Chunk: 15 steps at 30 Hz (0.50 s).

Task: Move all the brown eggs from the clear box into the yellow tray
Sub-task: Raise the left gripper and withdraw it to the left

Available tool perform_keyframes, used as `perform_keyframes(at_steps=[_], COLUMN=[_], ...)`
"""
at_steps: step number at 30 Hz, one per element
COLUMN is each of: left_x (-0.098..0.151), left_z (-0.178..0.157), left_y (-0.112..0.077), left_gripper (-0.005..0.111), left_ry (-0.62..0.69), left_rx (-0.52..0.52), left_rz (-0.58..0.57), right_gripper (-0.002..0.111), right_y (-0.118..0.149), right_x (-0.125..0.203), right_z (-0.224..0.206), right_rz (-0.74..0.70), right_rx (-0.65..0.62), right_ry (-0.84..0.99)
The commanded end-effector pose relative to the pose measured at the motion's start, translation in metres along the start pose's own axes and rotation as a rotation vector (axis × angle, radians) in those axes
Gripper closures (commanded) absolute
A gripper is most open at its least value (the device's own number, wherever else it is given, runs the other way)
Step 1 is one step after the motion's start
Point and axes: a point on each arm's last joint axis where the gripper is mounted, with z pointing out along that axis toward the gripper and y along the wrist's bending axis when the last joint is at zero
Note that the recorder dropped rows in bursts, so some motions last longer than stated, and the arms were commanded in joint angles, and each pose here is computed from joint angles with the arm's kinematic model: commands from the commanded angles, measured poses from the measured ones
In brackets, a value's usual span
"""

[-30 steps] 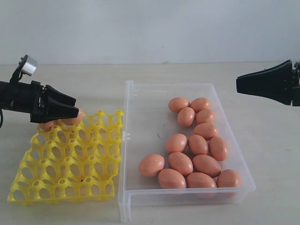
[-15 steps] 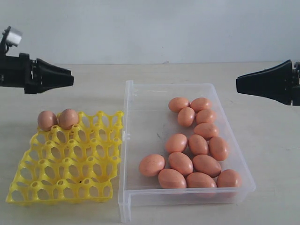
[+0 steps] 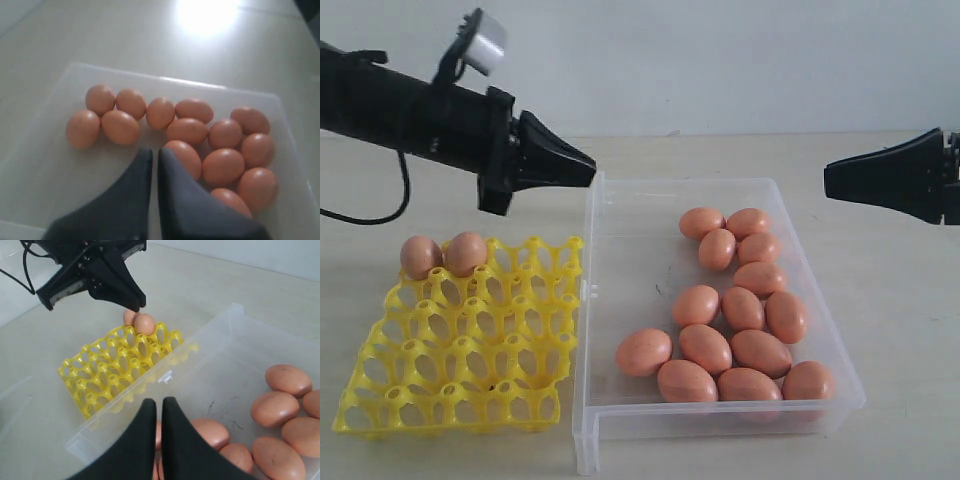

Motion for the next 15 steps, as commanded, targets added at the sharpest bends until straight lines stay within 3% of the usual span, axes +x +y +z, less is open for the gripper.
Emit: perform_keyframes(at_steps=[1, 8, 15], left_x=[-0.013, -0.034, -0.041], left_z=[0.032, 0.064, 0.068], left_y=[-0.019, -0.037, -0.040], left_gripper=[0.103, 0.103, 0.103], left_ry=[0.108, 0.241, 0.373], left_rx=[-0.035, -0.046, -0.092], left_rz=[0.091, 0.072, -0.089], right_gripper=[0.109, 0.109, 0.109], right_y=[0.001, 0.001, 0.001], right_x=[-0.001, -0.001, -0.001], right_z=[-0.001, -0.001, -0.001], right_rz=[0.000, 0.005, 0.026], right_rx=[0.000, 0.005, 0.006], right_ry=[-0.008, -0.007, -0.007])
